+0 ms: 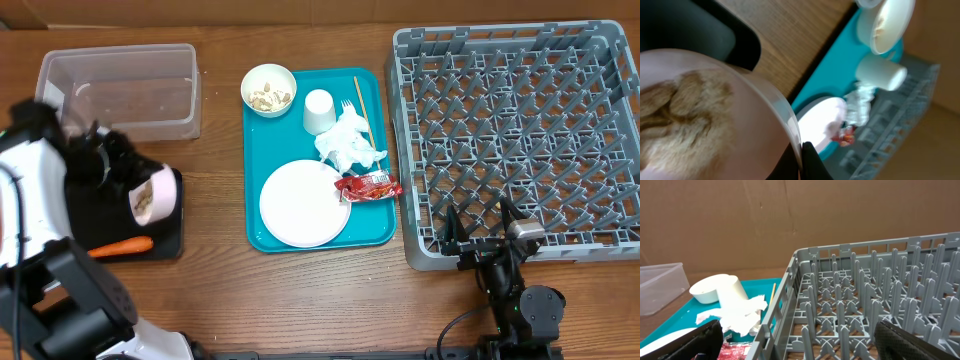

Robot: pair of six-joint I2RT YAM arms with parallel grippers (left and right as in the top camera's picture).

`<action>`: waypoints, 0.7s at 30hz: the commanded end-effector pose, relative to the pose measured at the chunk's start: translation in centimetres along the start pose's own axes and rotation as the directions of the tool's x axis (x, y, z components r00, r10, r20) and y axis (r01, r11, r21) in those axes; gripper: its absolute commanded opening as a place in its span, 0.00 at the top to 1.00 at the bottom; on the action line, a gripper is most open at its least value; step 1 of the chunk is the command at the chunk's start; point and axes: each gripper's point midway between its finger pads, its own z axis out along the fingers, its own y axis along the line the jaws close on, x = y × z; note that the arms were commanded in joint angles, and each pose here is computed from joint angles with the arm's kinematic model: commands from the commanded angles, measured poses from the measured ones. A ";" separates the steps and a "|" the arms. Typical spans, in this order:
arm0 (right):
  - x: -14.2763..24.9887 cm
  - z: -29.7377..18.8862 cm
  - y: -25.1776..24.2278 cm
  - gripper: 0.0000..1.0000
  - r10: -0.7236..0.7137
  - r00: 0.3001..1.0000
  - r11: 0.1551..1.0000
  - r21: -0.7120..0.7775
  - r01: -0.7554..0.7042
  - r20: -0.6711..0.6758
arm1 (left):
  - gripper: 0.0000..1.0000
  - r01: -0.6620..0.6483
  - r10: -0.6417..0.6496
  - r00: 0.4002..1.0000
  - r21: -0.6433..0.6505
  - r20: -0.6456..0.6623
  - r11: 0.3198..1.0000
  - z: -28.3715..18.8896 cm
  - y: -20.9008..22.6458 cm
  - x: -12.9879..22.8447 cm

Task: Sort waste into correct bins and load items into the dishwasher rack
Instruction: 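Tip the bowl over the black tray to dump the food scraps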

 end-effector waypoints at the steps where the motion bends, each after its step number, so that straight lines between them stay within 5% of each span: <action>1: 0.2 0.0 -0.1 0.00 0.005 1.000 1.000 0.005 -0.005 0.002 | 0.96 -0.037 0.033 0.999 0.316 0.017 0.948 -1.9 -0.1 0.1; 9: 0.2 0.0 -0.1 0.00 0.004 1.000 1.000 0.005 -0.004 0.002 | 0.96 -0.052 -0.123 0.973 0.708 0.194 0.705 -6.4 4.4 -0.9; 15: 0.2 0.0 -0.1 0.00 0.004 1.000 1.000 0.005 -0.004 0.002 | 0.96 -0.072 -0.149 0.967 0.782 0.207 0.619 -6.6 4.8 -0.3; 21: 0.2 0.0 -0.1 0.00 0.004 1.000 1.000 0.005 -0.004 0.002 | 0.96 -0.058 -0.158 0.968 0.785 0.196 0.616 -6.7 4.9 -0.7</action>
